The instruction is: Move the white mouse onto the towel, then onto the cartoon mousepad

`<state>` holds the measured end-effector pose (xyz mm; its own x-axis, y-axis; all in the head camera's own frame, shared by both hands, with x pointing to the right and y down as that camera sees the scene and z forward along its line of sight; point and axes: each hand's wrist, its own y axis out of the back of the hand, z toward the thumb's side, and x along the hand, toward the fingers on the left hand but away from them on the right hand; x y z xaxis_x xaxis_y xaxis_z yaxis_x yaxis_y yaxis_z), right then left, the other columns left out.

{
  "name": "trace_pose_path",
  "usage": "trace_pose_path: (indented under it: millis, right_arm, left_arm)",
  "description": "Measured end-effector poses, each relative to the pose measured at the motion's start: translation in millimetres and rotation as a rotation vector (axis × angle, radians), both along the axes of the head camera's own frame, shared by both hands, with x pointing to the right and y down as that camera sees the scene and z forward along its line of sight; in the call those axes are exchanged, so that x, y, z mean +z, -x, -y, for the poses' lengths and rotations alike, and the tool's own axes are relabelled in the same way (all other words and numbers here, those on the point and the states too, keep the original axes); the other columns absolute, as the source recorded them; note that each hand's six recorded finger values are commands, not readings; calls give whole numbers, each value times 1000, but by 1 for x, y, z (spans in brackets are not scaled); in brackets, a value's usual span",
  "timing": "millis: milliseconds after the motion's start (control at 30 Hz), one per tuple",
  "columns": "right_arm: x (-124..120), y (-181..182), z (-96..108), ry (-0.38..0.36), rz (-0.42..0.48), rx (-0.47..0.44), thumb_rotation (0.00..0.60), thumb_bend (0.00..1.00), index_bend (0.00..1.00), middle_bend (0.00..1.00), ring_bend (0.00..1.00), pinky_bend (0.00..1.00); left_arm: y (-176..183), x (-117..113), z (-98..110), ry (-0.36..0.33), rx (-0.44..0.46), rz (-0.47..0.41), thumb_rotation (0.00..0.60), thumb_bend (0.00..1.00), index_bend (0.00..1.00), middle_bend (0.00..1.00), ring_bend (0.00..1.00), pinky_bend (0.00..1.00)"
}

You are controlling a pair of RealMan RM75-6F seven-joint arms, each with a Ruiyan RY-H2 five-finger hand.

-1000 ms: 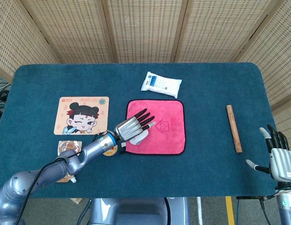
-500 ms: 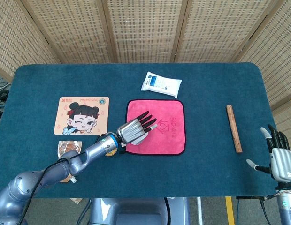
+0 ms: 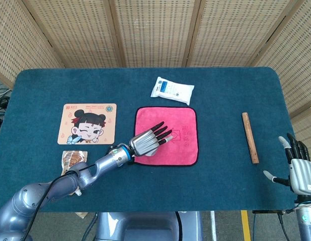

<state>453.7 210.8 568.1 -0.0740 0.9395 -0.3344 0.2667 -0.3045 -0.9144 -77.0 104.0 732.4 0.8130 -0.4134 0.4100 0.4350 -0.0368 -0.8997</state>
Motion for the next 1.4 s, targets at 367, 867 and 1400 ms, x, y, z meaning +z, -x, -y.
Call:
trace_pose_path:
  millis: [367,867,1400]
  right_arm:
    - [-1,1,0,-1,2,-3,600,2,59,0,0,0]
    - [-1,0,0,-1,6,-2,600,2,59,0,0,0]
    - [0,2,-1,3,2,-9,600,2,59,0,0,0]
  left_arm:
    - [-10,-2,-4,16,2,-18,600,0,0,0,0,0]
    - [-28,0,-6,43,-18,-29,600,0,0,0,0,0]
    - [-25,1,11,96,-48,39,600,0,73,0,0,0]
